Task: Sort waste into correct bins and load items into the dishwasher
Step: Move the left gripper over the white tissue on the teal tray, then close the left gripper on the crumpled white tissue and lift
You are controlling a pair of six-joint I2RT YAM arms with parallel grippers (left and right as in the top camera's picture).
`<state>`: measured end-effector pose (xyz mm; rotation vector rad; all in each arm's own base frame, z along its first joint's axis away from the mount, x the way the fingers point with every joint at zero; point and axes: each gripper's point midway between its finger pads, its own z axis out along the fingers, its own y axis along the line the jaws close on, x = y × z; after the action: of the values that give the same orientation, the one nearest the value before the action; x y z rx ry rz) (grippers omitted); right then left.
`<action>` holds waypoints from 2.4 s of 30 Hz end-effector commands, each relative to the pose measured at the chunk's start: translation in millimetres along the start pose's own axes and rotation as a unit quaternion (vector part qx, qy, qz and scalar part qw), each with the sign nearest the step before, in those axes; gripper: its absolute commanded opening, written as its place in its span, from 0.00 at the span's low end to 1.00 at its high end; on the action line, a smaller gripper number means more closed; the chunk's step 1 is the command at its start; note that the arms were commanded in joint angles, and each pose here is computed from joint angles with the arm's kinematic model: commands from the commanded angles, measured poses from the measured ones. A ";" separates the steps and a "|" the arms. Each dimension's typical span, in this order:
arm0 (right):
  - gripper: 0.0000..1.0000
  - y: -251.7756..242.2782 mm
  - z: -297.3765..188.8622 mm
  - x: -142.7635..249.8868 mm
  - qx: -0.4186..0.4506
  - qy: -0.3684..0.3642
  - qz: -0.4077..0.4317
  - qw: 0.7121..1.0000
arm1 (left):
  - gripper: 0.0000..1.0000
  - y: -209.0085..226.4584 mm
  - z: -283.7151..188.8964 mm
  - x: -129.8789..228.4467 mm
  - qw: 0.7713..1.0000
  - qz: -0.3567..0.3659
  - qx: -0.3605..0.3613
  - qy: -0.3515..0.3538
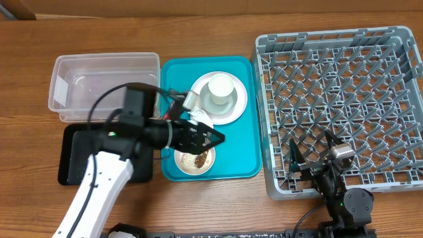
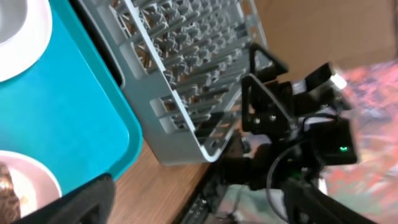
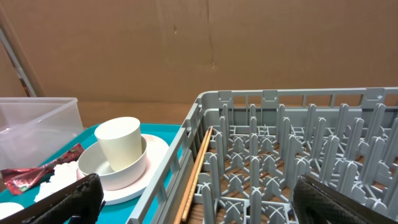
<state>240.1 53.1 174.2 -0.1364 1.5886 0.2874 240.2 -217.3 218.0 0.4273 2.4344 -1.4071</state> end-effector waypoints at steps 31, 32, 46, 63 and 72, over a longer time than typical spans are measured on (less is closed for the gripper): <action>1.00 -2.9 -0.2 0.8 0.006 -0.004 -0.002 1.000 | 0.60 161.2 49.7 -10.0 0.881 0.003 -0.472 -0.034; 1.00 -2.9 -0.2 0.8 0.006 -0.004 -0.002 1.000 | 0.60 166.4 48.7 -9.6 0.875 0.003 -0.483 -0.033; 1.00 -2.9 -0.2 0.8 0.006 -0.004 -0.002 1.000 | 0.66 199.3 66.5 -8.2 0.861 0.012 -0.509 -0.020; 1.00 -2.9 -0.2 0.8 0.006 -0.004 -0.002 1.000 | 0.04 201.0 61.3 -17.6 0.850 0.033 -0.525 -0.031; 1.00 -2.9 -0.2 0.8 0.006 -0.004 -0.002 1.000 | 0.04 180.9 54.1 -35.4 0.852 0.043 -0.520 -0.039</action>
<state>240.1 53.1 174.6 -0.1365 1.5874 0.2873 338.8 -178.4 42.1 0.1824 2.6600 0.0658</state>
